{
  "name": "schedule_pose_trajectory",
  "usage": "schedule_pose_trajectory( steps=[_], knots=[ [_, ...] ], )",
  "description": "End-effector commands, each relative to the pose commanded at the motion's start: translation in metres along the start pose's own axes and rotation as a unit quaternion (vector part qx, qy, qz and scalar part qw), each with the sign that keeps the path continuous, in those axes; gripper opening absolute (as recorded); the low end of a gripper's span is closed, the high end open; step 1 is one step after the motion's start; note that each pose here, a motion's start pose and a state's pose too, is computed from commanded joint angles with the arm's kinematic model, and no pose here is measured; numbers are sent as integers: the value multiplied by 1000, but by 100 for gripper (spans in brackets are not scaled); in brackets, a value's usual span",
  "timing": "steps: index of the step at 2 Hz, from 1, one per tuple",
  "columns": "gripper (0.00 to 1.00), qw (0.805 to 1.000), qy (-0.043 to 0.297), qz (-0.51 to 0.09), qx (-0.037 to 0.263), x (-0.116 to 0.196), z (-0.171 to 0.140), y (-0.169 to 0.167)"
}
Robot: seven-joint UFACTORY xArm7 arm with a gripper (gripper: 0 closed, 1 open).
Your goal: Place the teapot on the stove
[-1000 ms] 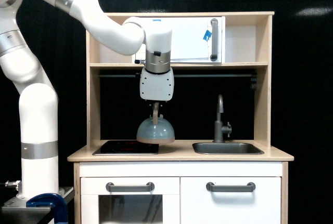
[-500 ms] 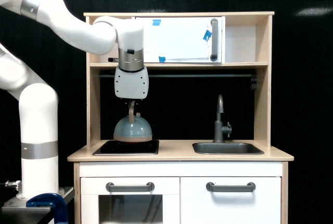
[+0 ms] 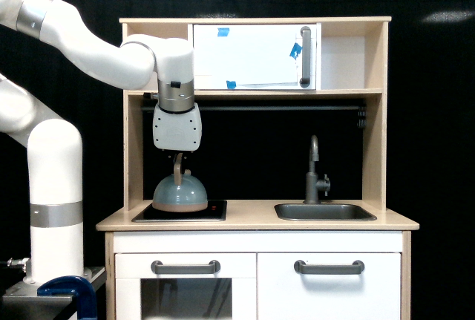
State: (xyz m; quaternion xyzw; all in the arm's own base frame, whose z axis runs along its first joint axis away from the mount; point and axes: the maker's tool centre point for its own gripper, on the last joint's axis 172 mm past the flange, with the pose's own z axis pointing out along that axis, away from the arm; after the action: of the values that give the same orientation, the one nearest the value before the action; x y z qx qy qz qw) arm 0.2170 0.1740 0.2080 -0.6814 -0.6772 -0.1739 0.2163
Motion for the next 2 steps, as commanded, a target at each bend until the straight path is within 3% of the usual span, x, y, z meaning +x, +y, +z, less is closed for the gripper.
schedule_pose_trajectory(
  steps=[1,2],
  knots=[
    [0,1000,0,0,0,11,2,5],
    [100,1000,0,0,0,16,6,0]
  ],
)
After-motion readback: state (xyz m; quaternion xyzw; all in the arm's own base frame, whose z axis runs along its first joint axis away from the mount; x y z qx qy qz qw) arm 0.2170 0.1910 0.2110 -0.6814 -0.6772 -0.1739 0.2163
